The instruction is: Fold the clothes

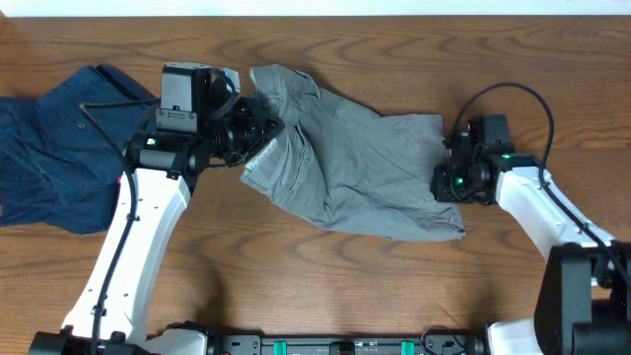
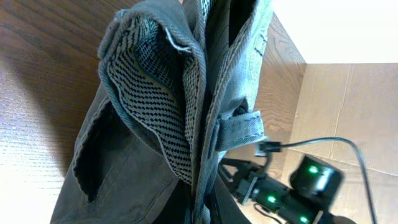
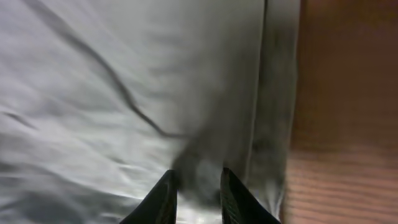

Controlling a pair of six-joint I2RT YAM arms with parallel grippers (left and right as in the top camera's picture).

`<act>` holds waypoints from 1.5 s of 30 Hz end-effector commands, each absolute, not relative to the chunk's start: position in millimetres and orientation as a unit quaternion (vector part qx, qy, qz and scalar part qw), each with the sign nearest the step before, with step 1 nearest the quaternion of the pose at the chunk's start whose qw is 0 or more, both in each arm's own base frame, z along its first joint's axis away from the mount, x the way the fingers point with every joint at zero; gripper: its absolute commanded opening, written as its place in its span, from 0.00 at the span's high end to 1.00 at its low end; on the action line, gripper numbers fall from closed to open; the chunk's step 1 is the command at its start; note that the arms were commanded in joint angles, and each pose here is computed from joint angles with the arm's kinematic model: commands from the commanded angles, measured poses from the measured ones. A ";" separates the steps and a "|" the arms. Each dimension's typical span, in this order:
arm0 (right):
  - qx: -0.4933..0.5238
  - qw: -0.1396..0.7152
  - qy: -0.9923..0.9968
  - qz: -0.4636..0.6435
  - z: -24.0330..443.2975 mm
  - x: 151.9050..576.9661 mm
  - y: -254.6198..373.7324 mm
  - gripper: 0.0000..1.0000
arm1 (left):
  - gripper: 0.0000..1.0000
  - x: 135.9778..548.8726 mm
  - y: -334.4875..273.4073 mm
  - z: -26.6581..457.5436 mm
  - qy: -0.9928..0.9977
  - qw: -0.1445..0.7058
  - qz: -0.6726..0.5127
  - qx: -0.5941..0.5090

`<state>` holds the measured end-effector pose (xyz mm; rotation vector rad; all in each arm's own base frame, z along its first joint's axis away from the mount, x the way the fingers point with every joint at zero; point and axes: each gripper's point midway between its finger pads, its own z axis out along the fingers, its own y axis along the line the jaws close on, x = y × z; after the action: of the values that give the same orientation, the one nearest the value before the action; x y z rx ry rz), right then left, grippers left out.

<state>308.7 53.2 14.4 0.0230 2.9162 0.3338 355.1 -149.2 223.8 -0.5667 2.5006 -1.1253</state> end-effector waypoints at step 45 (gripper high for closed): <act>-0.040 0.026 0.994 0.099 -5.5 278.4 115.5 0.68 | 0.55 332.8 -318.7 175.5 0.905 0.145 -0.390 -0.088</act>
<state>278.7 144.5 1.5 -0.2566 3.0036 0.4388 327.4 -313.8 156.8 -0.3204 2.6556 -1.0720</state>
